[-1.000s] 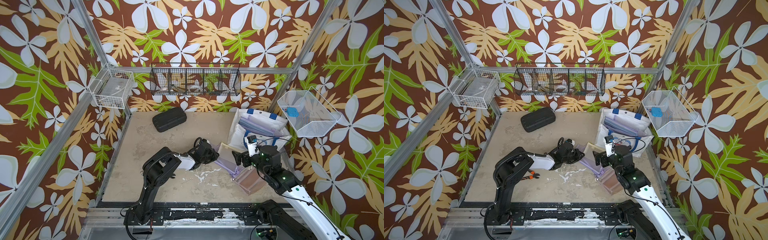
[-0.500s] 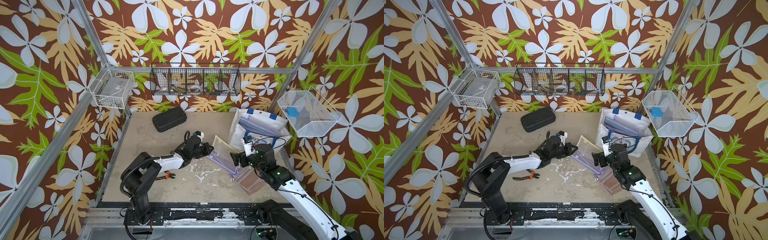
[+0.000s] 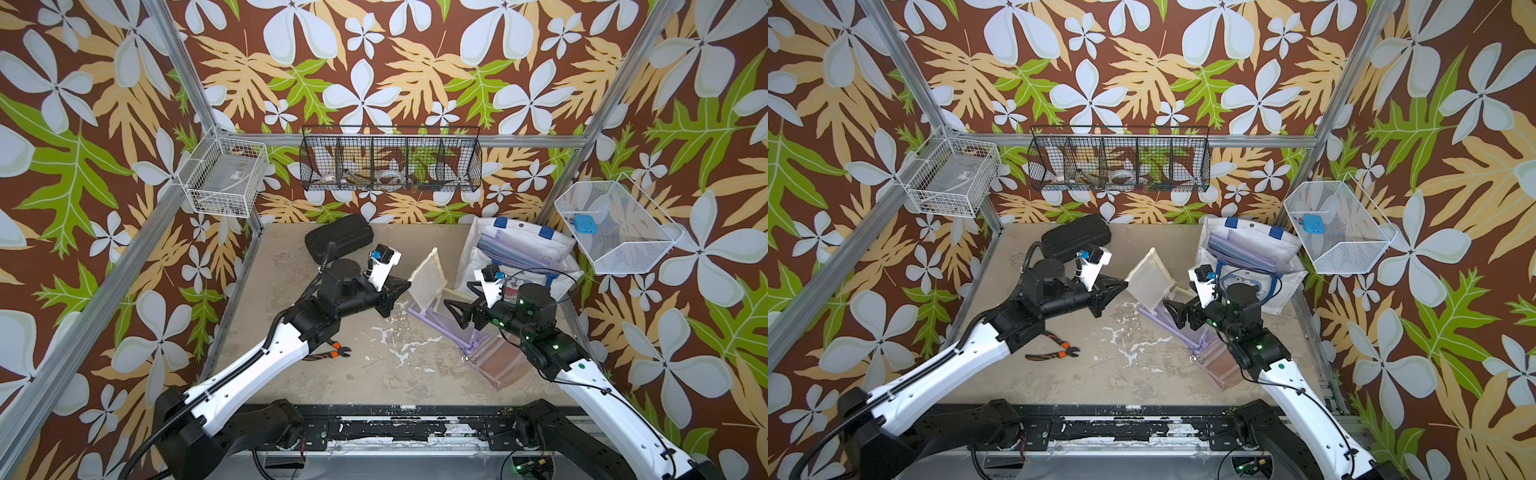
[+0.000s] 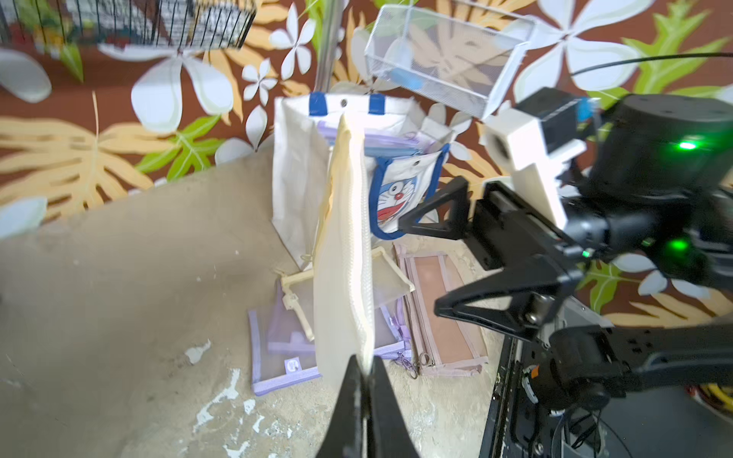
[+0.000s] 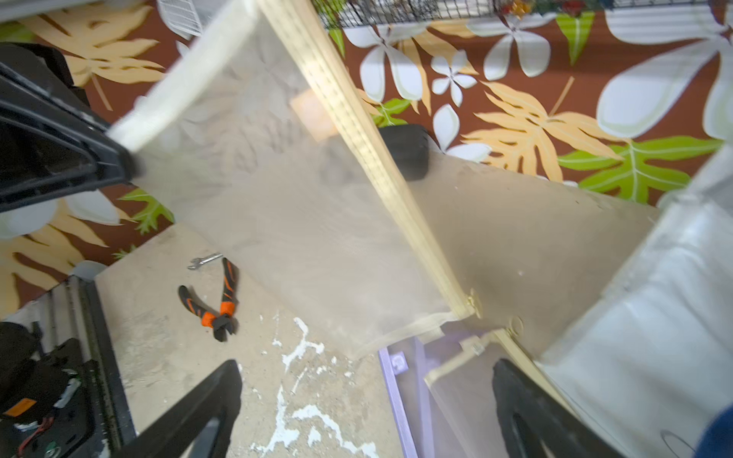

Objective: Put the pencil pouch into the canvas bag
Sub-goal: Pick up the pencil case from the pencil case, then place the pencil case in the canvas bag, then pick up the pencil case from the pencil case.

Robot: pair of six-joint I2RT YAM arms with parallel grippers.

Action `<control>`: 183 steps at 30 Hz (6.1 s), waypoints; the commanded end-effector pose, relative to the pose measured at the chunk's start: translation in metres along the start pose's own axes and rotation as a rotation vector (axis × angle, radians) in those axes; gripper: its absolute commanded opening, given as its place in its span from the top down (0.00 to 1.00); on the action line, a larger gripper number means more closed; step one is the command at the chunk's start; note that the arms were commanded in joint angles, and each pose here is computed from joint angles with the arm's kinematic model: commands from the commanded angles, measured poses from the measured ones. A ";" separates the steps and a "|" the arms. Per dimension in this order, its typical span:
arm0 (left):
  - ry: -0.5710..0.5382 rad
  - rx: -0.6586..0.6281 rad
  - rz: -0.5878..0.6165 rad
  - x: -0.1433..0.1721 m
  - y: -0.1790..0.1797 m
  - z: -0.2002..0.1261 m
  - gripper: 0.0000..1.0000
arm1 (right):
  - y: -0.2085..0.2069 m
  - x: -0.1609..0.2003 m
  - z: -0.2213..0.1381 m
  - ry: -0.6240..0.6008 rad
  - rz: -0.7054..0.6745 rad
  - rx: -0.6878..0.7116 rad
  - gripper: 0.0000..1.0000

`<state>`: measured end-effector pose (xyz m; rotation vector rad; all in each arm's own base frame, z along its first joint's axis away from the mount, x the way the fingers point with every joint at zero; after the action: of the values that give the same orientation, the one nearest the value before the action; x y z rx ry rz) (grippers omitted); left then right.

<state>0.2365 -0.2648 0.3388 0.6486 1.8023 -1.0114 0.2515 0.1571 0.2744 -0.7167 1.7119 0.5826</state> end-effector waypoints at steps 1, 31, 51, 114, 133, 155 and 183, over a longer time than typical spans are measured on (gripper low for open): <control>0.022 0.107 0.187 0.006 -0.023 -0.023 1.00 | 0.020 -0.028 -0.006 -0.130 -0.098 -0.130 0.02; -0.103 -0.161 0.169 -0.015 0.007 -0.041 0.86 | 0.058 -0.049 -0.021 -0.163 -0.335 -0.224 1.00; -0.167 -0.183 -0.330 0.049 0.053 -0.023 0.02 | -0.108 -0.141 -0.007 0.441 -0.907 0.569 1.00; -0.144 -0.076 -0.374 0.047 0.042 -0.021 0.06 | -0.216 -0.021 -0.009 0.640 -0.698 0.416 0.98; -0.140 -0.090 -0.405 0.051 0.054 -0.018 0.06 | -0.256 -0.012 0.007 0.716 -0.634 0.505 0.73; 0.028 -0.148 -0.609 0.090 0.077 0.017 0.08 | -0.150 -0.078 0.000 0.329 -0.135 0.612 0.66; 0.090 -0.278 -1.197 0.235 0.126 0.152 0.39 | -0.005 0.062 -0.003 0.312 0.092 0.294 0.38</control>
<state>0.3015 -0.3292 0.0565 -0.5685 2.3642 -1.4301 0.2397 0.1414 0.2111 -0.5476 2.0974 0.2830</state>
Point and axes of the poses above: each gripper's point midway between its finger pads, its own z axis out along the fingers, its own y axis along the line the jaws close on, x = y × z, the point moved 3 cm from there along -z, back along the fingers, and after that the axes turned 9 degrees about -z, right-handed, at the moved point
